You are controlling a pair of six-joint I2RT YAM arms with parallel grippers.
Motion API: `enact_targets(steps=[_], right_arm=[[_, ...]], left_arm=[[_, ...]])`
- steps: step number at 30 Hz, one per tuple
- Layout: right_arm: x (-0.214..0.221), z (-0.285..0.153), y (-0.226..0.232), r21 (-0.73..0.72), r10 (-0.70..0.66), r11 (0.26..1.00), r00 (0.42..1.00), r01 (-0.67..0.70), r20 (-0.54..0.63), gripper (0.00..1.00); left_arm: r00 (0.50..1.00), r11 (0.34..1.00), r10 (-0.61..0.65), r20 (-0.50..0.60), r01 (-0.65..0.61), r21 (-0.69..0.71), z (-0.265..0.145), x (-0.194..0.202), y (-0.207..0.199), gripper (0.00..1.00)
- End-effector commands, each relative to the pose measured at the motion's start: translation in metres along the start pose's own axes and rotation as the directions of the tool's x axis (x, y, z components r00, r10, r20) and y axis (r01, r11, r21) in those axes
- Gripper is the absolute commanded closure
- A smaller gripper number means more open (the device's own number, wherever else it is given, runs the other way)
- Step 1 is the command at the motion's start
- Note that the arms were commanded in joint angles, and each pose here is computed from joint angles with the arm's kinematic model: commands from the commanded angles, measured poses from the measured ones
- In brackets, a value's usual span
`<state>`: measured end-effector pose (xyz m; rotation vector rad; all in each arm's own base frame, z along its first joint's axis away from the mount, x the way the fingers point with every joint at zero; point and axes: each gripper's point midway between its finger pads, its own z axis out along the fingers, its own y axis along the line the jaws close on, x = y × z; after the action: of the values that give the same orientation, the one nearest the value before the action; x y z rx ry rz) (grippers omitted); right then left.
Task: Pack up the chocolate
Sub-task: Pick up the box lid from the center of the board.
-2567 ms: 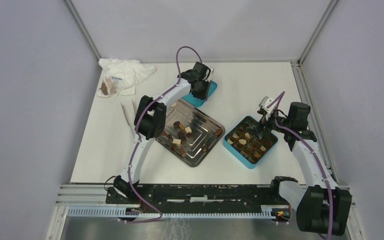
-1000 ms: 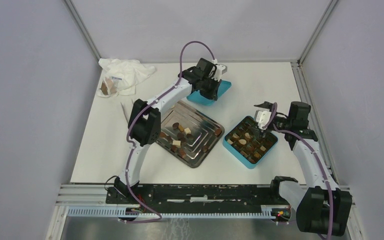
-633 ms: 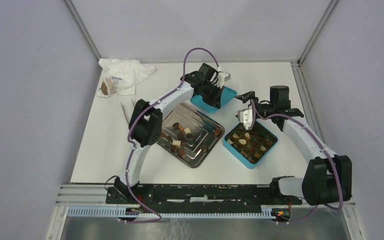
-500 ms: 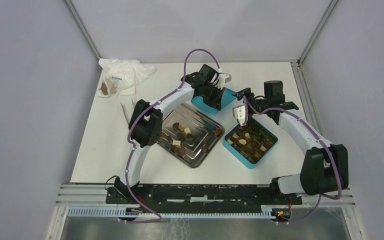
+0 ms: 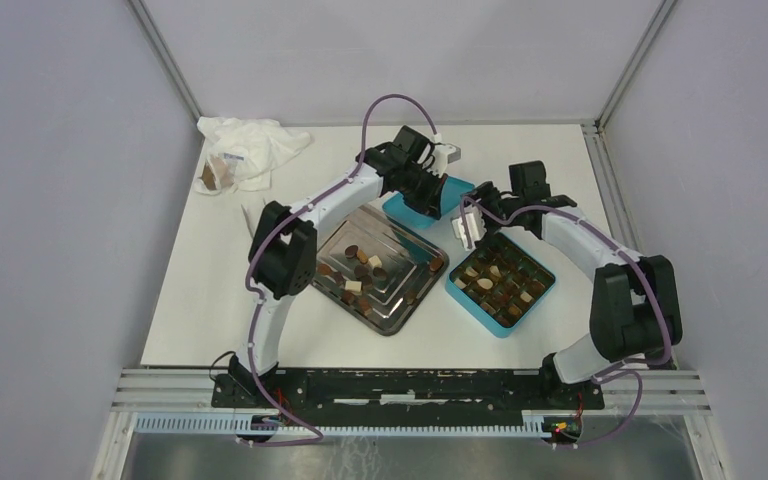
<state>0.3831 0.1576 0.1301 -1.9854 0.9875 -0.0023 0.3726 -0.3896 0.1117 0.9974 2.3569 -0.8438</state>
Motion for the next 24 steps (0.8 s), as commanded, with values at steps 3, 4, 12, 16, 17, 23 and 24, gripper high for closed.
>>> enact_targets(steps=[3, 4, 12, 16, 17, 23, 24], right_arm=[[0.011, 0.014, -0.017, 0.04, -0.074, 0.996, 0.993, 0.078, -0.091, 0.32], [0.012, 0.015, -0.019, 0.05, -0.077, 0.995, 0.992, 0.082, -0.097, 0.32], [0.012, 0.031, -0.02, 0.041, -0.133, 0.989, 0.982, 0.14, -0.135, 0.36], [0.015, 0.04, -0.01, 0.007, -0.135, 0.991, 0.981, 0.137, -0.137, 0.43], [0.016, 0.042, -0.008, 0.001, -0.132, 0.991, 0.982, 0.133, -0.137, 0.44], [0.017, 0.045, -0.01, 0.024, -0.115, 0.993, 0.983, 0.12, -0.141, 0.59], [0.017, 0.046, -0.01, 0.03, -0.116, 0.992, 0.983, 0.121, -0.142, 0.61]], left_arm=[[0.988, 0.992, 0.119, 0.097, -0.123, 0.039, -0.032, -0.028, -0.022, 0.98], [0.988, 0.991, 0.119, 0.096, -0.123, 0.043, -0.032, -0.027, -0.023, 0.98], [0.988, 0.989, 0.122, 0.091, -0.129, 0.071, -0.032, -0.024, -0.027, 0.98], [0.988, 0.989, 0.125, 0.093, -0.132, 0.073, -0.035, -0.024, -0.029, 0.98], [0.988, 0.988, 0.126, 0.093, -0.133, 0.074, -0.035, -0.024, -0.029, 0.98], [0.987, 0.986, 0.133, 0.091, -0.142, 0.089, -0.039, -0.021, -0.034, 0.98], [0.987, 0.986, 0.135, 0.092, -0.143, 0.09, -0.04, -0.02, -0.034, 0.98]])
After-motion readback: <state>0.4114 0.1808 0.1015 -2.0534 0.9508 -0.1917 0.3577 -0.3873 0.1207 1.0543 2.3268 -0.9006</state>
